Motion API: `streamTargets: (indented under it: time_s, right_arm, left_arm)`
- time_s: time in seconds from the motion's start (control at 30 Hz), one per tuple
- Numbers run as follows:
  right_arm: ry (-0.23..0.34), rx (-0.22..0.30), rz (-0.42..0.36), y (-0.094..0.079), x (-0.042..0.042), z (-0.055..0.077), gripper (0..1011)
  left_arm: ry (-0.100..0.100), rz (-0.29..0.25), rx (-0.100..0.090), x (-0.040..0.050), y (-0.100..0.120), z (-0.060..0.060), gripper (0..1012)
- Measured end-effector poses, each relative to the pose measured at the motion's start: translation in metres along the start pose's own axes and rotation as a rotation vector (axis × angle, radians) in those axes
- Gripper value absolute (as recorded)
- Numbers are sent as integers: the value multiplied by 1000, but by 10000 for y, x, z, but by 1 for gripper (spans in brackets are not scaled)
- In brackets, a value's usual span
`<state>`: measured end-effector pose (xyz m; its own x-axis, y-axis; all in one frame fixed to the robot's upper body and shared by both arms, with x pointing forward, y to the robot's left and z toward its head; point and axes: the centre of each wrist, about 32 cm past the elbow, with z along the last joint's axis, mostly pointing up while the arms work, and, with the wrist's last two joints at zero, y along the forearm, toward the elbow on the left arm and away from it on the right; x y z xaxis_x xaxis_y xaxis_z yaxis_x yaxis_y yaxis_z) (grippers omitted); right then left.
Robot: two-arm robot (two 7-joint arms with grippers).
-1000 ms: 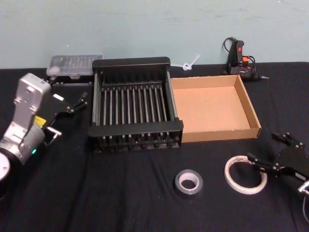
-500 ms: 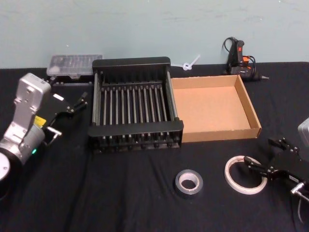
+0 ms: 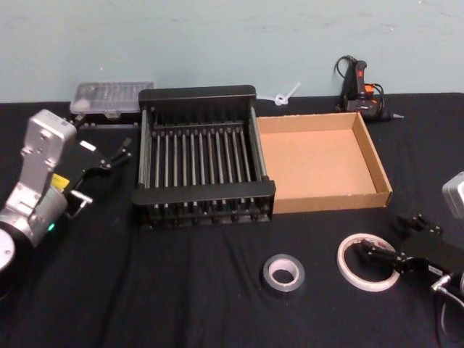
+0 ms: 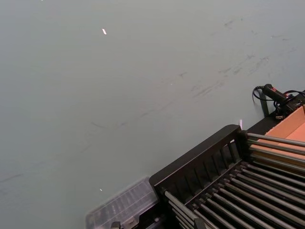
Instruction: Pick up the white tape and place it into the black box , Pick up the silver tape and place it into the brown box.
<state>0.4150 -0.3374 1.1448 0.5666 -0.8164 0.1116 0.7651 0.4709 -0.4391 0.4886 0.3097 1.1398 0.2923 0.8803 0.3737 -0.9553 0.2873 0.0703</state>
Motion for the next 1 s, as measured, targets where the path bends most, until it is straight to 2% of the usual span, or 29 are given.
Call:
streamTargets:
  time_s: [1.0]
  right_arm:
    - [45,-52,35,57,5,-44,1002]
  left_arm:
    - [0,0,0,0,0,0,1001]
